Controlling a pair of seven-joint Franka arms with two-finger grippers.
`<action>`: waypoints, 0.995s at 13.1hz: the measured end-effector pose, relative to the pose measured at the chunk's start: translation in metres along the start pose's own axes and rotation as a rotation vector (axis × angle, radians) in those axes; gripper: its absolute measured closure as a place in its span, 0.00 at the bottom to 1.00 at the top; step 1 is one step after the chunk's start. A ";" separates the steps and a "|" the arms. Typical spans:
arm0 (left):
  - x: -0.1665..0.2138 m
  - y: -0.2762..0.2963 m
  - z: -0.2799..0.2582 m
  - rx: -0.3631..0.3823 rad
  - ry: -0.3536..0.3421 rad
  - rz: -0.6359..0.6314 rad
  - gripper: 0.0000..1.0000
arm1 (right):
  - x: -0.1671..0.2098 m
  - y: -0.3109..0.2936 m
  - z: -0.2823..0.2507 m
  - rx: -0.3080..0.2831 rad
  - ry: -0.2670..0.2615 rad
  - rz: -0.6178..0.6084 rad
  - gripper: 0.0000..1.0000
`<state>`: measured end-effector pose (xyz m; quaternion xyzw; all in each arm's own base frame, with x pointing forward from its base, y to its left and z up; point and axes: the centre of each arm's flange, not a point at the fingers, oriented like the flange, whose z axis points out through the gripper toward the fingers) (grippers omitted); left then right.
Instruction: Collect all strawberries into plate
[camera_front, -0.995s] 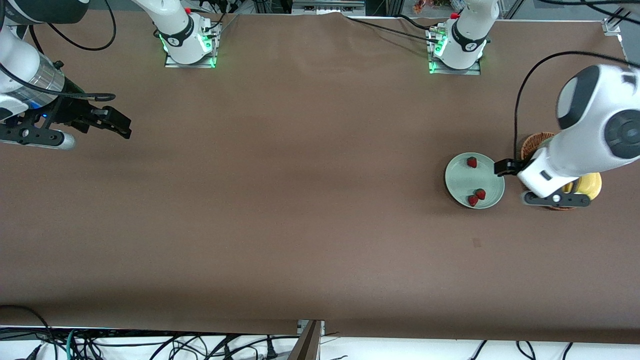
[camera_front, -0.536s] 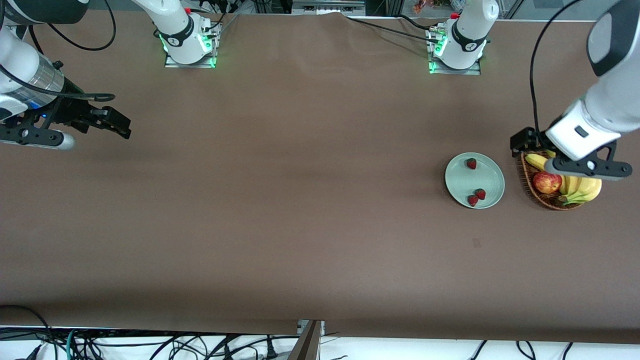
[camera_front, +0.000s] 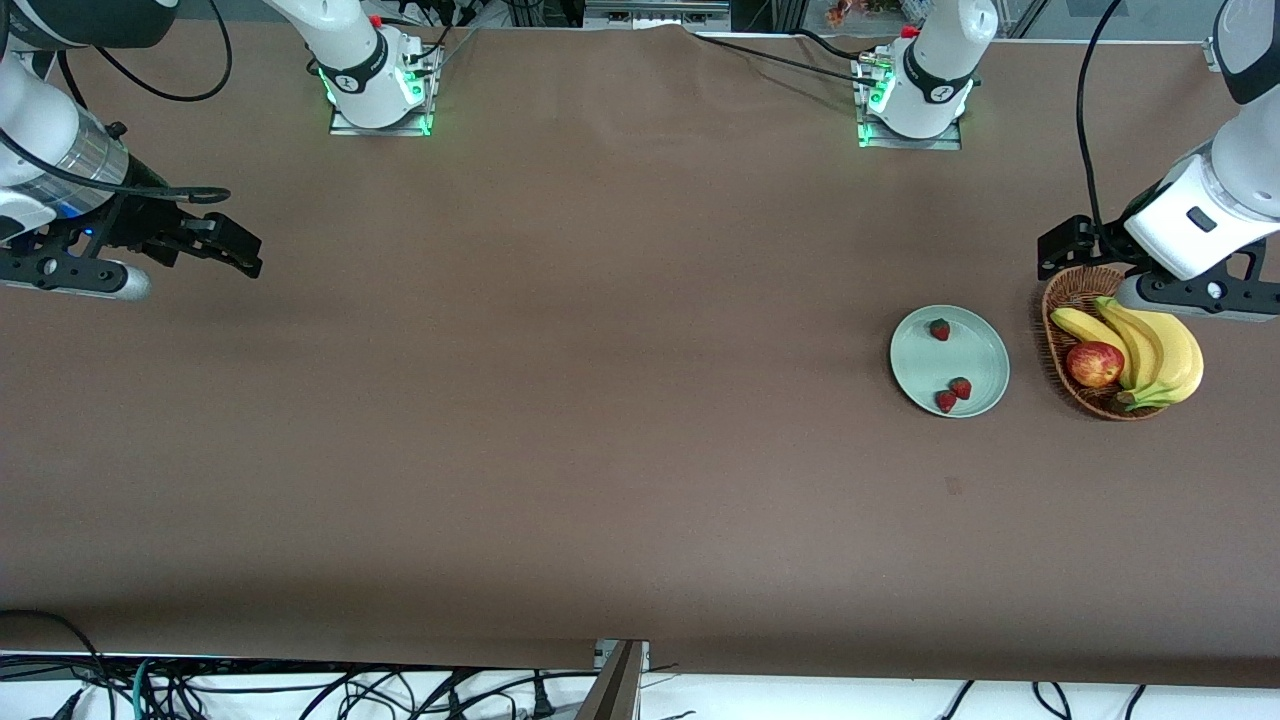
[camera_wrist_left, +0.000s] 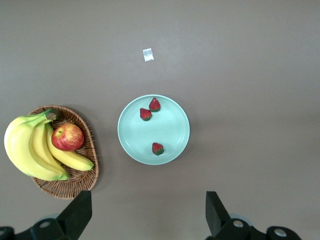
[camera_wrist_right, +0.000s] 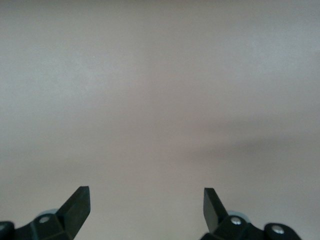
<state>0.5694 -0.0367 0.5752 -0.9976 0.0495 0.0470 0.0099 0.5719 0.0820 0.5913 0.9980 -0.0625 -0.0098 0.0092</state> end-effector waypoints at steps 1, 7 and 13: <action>-0.003 0.000 -0.002 0.000 -0.008 0.000 0.00 | 0.000 0.000 0.000 0.000 0.000 0.000 0.00; -0.010 -0.003 -0.006 -0.032 -0.023 -0.011 0.00 | 0.000 0.000 0.000 0.000 0.000 0.000 0.00; -0.010 -0.009 -0.006 -0.042 -0.022 -0.022 0.00 | 0.000 0.000 0.000 0.000 0.000 0.000 0.00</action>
